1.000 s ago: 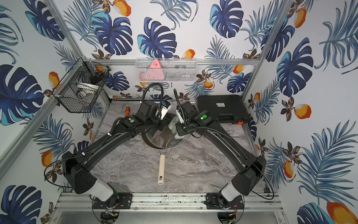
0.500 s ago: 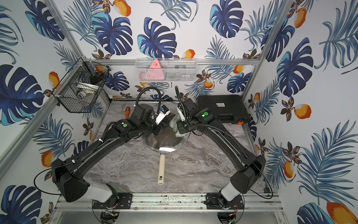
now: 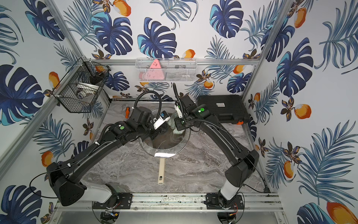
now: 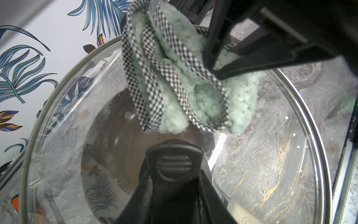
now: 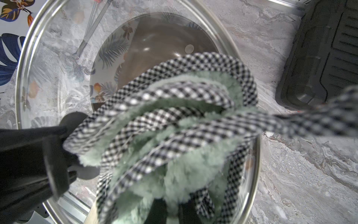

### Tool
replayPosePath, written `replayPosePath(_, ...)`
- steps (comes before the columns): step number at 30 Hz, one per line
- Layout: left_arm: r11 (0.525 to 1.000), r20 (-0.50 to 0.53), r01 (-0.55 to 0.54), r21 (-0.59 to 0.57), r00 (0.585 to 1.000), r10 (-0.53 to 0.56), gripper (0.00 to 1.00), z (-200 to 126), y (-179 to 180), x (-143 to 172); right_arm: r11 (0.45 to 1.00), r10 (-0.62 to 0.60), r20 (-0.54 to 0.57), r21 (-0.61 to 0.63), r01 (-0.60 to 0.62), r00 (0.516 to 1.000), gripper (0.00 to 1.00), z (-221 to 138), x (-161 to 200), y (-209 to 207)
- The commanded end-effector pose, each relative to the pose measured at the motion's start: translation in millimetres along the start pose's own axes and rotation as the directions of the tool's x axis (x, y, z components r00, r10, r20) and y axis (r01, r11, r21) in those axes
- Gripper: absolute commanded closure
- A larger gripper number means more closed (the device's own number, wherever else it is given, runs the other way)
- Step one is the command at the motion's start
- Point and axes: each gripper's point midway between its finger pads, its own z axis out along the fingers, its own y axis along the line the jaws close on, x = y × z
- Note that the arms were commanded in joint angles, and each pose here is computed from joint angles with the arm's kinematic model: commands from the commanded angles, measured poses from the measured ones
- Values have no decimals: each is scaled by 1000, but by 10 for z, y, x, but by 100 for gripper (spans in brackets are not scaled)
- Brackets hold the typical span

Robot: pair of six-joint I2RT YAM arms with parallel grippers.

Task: Wipe the pot lid with a cloth
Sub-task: Wipe the pot lid.

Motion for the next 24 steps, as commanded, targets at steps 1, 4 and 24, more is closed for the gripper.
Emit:
replayPosePath(1, 993, 262, -100, 66, 962, 80, 100, -215, -141, -596, 1000, -19, -3, 9, 19, 1000, 100, 34, -41, -39)
replayPosePath(4, 989, 276, -125, 85, 956, 97, 100, -230, -195, -608, 999, -36, -5, -4, 36, 999, 100, 49, -77, -22)
replayPosePath(24, 964, 337, -223, 145, 927, 164, 100, -258, -365, -711, 983, -126, -47, -140, 118, 991, 100, 227, -156, 243)
